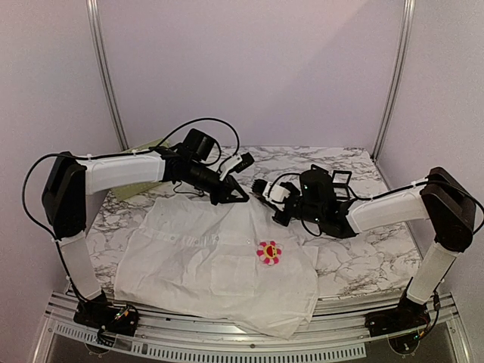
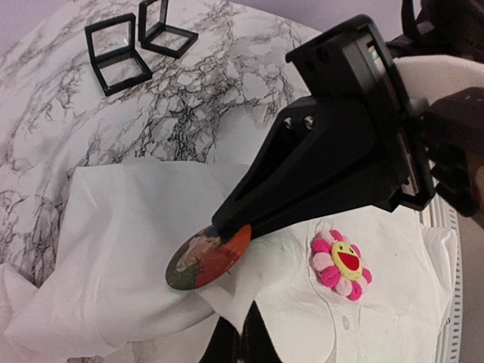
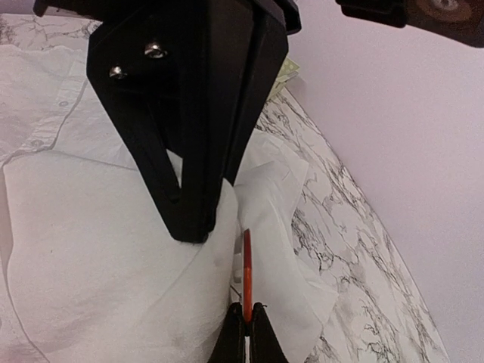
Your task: Pin the brooch onto the clothing
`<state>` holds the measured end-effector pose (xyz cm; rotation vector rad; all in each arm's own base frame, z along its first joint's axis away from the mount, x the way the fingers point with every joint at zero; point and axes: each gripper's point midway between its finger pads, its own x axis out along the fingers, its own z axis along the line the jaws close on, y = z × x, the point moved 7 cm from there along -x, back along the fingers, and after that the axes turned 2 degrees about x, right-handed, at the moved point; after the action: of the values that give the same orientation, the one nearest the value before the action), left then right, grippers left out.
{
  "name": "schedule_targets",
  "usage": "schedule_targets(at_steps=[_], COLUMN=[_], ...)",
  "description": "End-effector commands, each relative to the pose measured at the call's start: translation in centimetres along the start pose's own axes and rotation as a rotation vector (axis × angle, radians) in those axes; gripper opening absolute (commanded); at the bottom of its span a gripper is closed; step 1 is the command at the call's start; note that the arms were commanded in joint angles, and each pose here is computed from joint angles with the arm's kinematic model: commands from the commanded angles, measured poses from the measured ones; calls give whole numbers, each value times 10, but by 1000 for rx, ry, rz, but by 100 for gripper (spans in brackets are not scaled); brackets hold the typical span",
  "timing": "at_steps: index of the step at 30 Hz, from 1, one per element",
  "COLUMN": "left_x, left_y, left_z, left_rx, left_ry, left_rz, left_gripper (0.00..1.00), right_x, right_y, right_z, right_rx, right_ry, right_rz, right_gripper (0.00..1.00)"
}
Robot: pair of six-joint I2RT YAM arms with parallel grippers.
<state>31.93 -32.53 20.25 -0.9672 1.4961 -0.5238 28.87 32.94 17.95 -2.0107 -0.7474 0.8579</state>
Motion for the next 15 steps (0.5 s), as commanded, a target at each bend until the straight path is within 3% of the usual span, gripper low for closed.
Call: schedule_targets(at_steps=[1, 9, 15], left_x=[-1, 0, 1], left_y=[-8, -7, -7], left_z=[8, 9, 8], left_rx=[4, 9, 10], left_ry=[-14, -21, -19], left_rz=[-35, -32, -31], left_gripper=[0, 0, 0], right_x=[-5, -10, -16], right_y=[-5, -24, -36], right_z=[3, 13, 3], right_rx=[-9, 100, 239], right_ry=[-29, -171, -180], right_rz=[-8, -109, -177], right_gripper=[0, 0, 0])
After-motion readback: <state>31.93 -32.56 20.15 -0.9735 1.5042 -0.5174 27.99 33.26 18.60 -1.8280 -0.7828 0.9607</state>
